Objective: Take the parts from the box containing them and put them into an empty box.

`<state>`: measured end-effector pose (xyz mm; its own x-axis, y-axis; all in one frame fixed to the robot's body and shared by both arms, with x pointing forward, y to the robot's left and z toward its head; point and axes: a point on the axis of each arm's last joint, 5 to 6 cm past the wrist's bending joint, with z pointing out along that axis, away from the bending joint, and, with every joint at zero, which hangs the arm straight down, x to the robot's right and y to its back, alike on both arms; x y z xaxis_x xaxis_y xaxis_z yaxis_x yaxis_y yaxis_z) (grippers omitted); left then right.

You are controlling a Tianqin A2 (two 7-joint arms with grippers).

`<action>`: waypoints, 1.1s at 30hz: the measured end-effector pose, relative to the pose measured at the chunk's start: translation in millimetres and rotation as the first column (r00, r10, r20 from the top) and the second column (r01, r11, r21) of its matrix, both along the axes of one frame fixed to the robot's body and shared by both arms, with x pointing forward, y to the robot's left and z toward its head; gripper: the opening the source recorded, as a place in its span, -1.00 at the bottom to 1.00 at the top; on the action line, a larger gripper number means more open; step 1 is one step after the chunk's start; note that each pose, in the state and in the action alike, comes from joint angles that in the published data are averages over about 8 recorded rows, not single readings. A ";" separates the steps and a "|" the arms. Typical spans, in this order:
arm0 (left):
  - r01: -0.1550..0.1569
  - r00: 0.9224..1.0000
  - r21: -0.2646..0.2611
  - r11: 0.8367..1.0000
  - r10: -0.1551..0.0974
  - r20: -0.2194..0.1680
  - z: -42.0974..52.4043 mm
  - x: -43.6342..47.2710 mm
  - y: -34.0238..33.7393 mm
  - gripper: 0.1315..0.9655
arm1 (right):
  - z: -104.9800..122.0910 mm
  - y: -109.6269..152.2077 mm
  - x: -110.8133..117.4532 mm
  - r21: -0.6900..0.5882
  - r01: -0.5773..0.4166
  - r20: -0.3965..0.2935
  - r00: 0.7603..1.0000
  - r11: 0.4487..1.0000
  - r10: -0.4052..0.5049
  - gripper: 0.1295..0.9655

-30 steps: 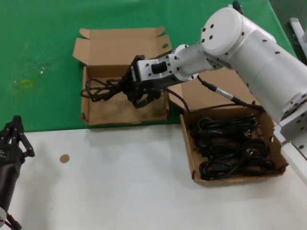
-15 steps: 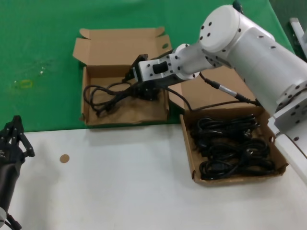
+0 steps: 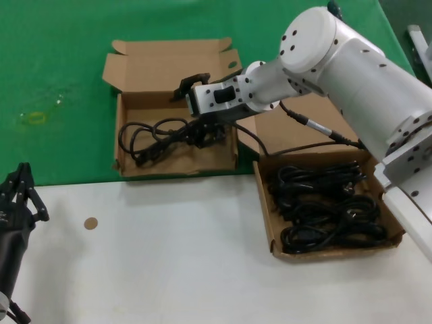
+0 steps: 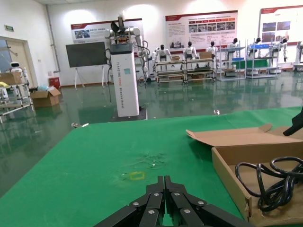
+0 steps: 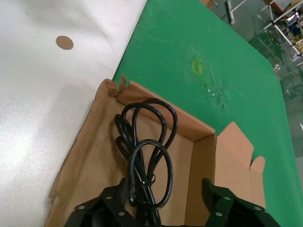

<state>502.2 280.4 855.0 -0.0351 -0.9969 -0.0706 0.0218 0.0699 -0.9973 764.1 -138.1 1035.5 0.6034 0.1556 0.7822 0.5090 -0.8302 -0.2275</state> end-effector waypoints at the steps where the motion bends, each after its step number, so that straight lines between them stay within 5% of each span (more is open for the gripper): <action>1: 0.000 1.000 0.000 1.000 0.000 0.000 0.0 0.0 0.0 -0.95 | 0.0 0.0 0.0 0.000 0.000 0.000 1.000 1.000 0.000 -0.22; 16: 0.000 1.000 0.000 1.000 0.000 0.000 0.0 0.0 0.0 -0.77 | -42.5 1.3 -13.4 0.199 0.064 -0.011 0.998 0.978 -0.063 0.60; 33: 0.000 1.000 0.000 1.000 0.000 0.000 0.0 0.0 0.0 -0.04 | -107.4 -15.4 -53.3 0.526 0.236 -0.084 0.970 0.817 -0.227 0.94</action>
